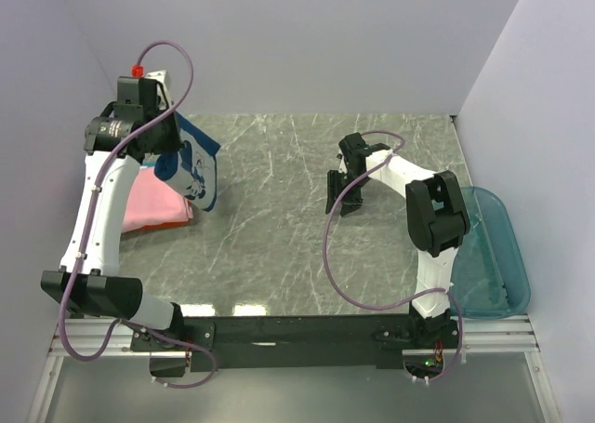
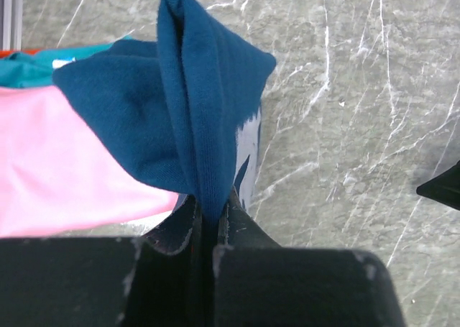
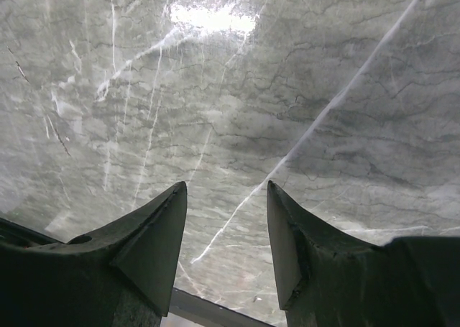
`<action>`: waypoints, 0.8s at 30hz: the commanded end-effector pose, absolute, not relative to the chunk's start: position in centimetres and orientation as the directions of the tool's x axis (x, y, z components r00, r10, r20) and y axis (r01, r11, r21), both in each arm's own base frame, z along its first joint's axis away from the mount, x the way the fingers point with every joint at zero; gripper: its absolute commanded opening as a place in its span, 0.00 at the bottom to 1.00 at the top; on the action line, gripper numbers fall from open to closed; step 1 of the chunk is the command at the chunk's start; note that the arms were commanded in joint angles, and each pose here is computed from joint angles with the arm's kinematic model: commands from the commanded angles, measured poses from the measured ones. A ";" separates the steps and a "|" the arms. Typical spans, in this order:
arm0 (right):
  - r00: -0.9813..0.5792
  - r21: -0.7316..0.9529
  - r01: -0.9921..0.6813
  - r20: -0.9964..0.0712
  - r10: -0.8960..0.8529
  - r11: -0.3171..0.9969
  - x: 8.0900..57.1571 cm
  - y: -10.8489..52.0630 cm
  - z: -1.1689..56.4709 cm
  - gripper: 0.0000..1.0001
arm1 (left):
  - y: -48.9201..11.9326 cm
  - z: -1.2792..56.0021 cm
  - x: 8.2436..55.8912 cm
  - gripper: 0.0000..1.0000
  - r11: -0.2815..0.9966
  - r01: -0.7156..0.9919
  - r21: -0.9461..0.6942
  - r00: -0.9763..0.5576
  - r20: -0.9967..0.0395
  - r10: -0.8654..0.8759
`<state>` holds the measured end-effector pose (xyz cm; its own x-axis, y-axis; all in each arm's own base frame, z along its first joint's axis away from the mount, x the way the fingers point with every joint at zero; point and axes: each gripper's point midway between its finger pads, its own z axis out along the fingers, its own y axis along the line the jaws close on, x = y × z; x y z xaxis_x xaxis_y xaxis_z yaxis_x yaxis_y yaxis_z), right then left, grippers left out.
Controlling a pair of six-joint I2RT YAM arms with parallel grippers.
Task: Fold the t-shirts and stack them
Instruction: Neatly place the folded tshirt to the corner
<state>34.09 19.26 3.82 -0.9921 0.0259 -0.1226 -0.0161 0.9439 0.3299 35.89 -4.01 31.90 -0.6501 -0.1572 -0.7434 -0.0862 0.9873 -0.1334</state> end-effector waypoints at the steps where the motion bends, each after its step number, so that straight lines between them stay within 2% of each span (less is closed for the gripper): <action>1: -0.990 0.343 -0.030 -0.141 0.020 0.939 34.7 19.4 3.9 0.55 | -3.9 35.5 35.1 0.00 0.976 -0.075 -0.204 -0.575 -0.791 -0.210; 24: -0.992 0.343 -0.032 -0.127 0.012 0.939 34.1 19.4 3.6 0.55 | 1.9 32.5 34.7 0.00 0.969 -0.169 -0.181 -0.588 -0.770 -0.247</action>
<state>34.19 19.49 3.81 -0.9919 0.0248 -0.1248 -0.0194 0.9398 0.3411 34.10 1.32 30.59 -0.6520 -0.2695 -0.7087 -0.2039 0.9626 -0.1785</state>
